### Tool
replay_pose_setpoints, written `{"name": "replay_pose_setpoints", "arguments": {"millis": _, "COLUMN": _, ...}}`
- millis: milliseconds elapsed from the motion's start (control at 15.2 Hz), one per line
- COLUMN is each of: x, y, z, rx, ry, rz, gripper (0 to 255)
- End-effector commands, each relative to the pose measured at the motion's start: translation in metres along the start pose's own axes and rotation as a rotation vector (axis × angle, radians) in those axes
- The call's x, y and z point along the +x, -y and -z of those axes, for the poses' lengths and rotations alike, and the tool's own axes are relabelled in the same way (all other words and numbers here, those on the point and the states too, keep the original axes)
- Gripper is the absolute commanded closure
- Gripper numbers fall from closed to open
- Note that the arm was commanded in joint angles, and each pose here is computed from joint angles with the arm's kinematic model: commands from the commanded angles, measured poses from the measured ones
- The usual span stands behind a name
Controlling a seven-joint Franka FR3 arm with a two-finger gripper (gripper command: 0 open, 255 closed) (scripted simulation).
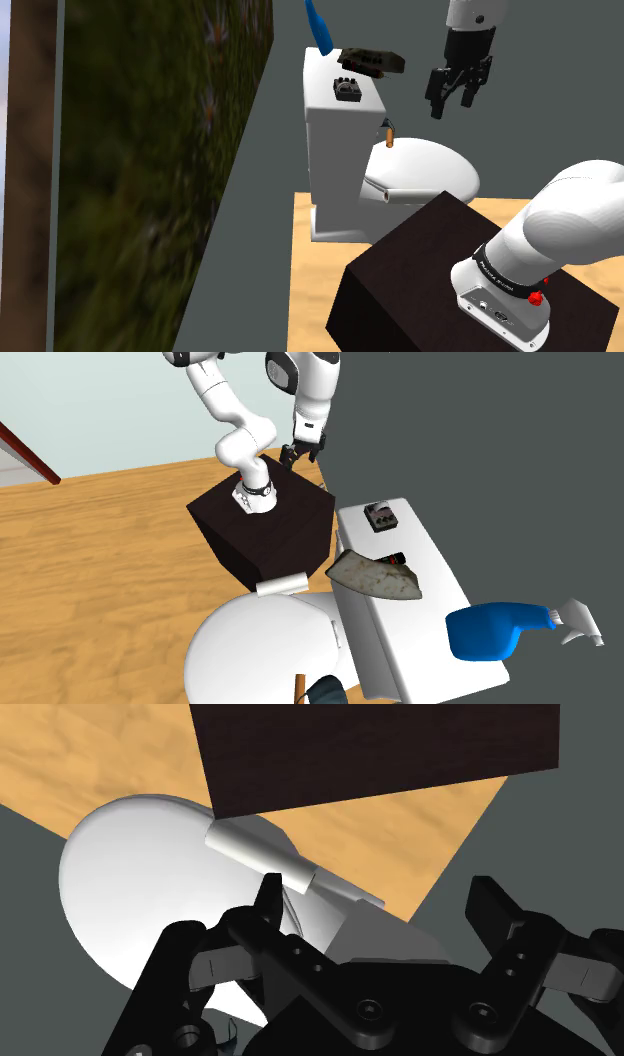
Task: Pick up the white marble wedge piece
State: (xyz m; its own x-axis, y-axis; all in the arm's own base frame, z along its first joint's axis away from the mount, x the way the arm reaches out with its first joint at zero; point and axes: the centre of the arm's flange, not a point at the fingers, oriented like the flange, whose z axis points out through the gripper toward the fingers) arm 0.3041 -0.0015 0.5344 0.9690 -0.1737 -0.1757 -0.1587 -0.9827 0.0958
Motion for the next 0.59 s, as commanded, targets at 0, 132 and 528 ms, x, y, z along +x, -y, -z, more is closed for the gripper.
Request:
{"name": "replay_pose_setpoints", "arguments": {"millis": 0, "x": 0.0, "y": 0.0, "z": 0.0, "rx": 0.0, "ry": 0.0, "rz": 0.0, "gripper": 0}}
{"name": "replay_pose_setpoints", "arguments": {"millis": 132, "x": 0.02, "y": -0.004, "z": 0.0, "rx": -0.055, "ry": -0.018, "rz": 0.032, "gripper": 0}}
{"name": "replay_pose_setpoints", "arguments": {"millis": 528, "x": 0.082, "y": -0.013, "z": 0.001, "rx": -0.218, "ry": -0.071, "rz": 0.127, "gripper": 0}}
